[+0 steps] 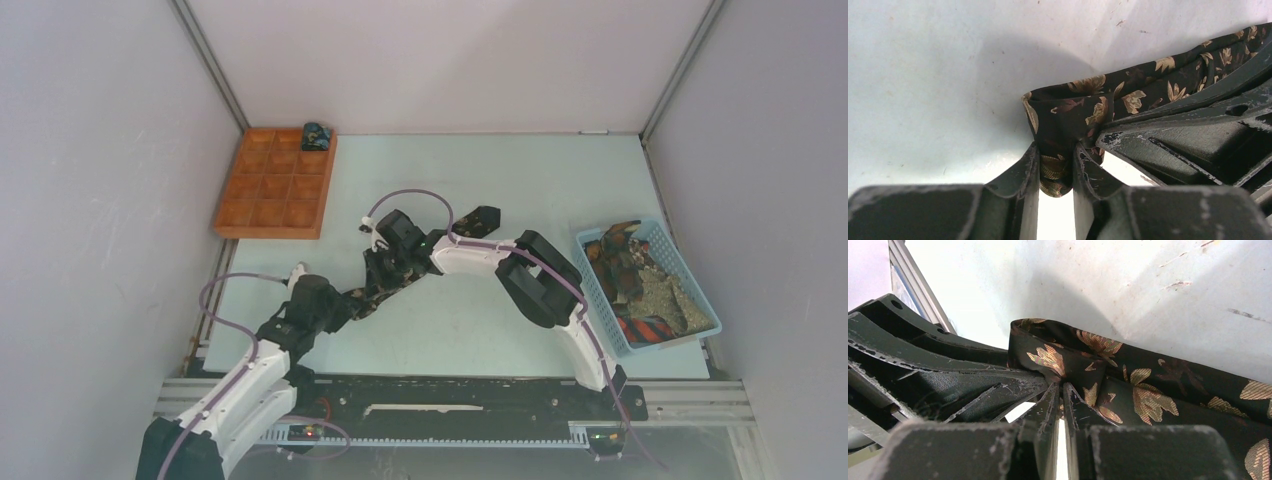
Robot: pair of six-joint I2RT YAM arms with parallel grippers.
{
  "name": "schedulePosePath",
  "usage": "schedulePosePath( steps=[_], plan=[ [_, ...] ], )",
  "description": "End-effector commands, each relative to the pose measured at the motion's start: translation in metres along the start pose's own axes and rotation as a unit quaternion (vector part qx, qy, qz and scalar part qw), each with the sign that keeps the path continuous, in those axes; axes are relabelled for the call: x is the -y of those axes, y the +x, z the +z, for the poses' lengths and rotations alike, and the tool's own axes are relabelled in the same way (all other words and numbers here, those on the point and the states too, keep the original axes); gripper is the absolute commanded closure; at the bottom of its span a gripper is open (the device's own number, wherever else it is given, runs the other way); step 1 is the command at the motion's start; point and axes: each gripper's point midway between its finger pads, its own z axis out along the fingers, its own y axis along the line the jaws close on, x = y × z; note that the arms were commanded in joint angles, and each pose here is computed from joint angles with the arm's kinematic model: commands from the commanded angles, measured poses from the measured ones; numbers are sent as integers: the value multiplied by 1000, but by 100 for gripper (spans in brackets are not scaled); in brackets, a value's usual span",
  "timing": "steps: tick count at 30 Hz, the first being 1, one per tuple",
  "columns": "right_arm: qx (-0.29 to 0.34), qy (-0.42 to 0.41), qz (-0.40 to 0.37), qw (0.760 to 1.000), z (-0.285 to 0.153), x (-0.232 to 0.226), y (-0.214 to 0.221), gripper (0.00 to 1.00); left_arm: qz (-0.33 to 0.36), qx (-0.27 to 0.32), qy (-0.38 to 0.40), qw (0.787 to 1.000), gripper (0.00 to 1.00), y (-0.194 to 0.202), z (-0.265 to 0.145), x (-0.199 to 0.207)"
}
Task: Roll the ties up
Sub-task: Roll the tie at the center of the board.
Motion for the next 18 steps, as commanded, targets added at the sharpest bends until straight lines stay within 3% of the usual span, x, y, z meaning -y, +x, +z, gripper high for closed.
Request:
schedulePosePath(
  steps=[1, 9, 18],
  plan=[
    [13, 8, -9, 1000, -8, -4, -8, 90, 7, 10, -24, 1000, 78, -3, -2, -11],
    [35, 6, -28, 999, -27, -26, -22, 90, 18, 25, -38, 999, 89, -12, -12, -12],
    [35, 37, -36, 998, -17, -16, -18, 90, 41, 37, -61, 997, 94, -24, -23, -12]
  ],
)
